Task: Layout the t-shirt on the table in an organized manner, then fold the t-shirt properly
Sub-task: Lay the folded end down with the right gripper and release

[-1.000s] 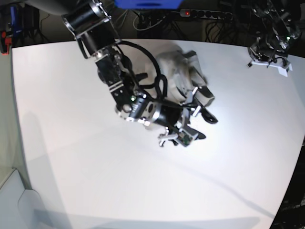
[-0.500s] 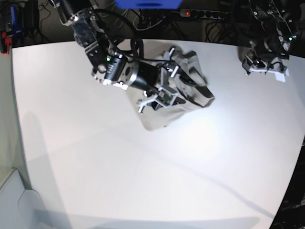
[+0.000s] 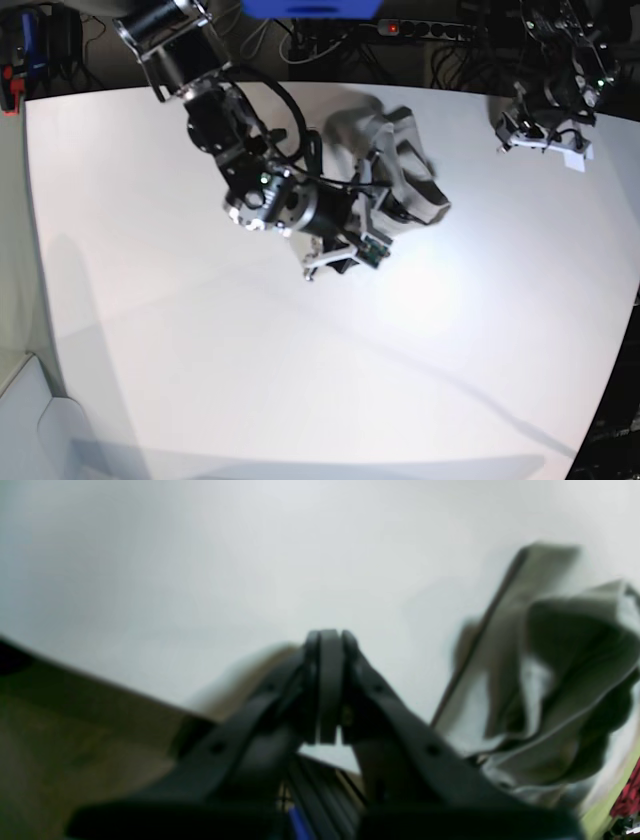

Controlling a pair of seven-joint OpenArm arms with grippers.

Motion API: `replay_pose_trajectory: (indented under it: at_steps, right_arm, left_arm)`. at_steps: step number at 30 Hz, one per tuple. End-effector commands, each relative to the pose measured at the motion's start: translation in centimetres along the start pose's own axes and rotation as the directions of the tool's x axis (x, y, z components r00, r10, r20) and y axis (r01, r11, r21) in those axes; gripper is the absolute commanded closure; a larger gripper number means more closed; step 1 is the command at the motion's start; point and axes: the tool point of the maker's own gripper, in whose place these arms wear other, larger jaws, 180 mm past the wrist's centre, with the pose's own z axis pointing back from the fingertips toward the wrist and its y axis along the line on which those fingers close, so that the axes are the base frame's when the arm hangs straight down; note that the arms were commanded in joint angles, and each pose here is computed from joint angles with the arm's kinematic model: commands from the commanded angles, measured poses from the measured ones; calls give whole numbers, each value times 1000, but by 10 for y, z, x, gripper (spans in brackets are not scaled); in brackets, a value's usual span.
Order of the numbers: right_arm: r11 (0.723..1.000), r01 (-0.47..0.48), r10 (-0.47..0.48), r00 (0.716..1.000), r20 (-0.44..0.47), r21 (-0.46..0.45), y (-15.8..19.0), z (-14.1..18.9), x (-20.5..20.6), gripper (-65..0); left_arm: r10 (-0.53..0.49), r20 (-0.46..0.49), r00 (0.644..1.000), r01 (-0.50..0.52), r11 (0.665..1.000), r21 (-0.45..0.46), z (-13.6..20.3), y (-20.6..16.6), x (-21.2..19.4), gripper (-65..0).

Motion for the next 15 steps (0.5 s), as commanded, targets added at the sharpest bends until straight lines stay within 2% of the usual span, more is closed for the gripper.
replay_pose_trajectory:
  at_steps: [1,6,15]
  right_arm:
    - [1000,-23,22,998,64,15,0,-4,24,-337]
    - [995,-54,53,998,15,84,20,-20,13,-337]
    - [994,-13,18,999,-43,110,20,-39,-1,-333]
  left_arm:
    - [-3,26,1000,3,1000,-8,5,-2,7,0]
    - [-2,23,1000,2,1000,-4,5,0,6,0]
    - [-3,28,1000,3,1000,-6,5,-1,7,0]
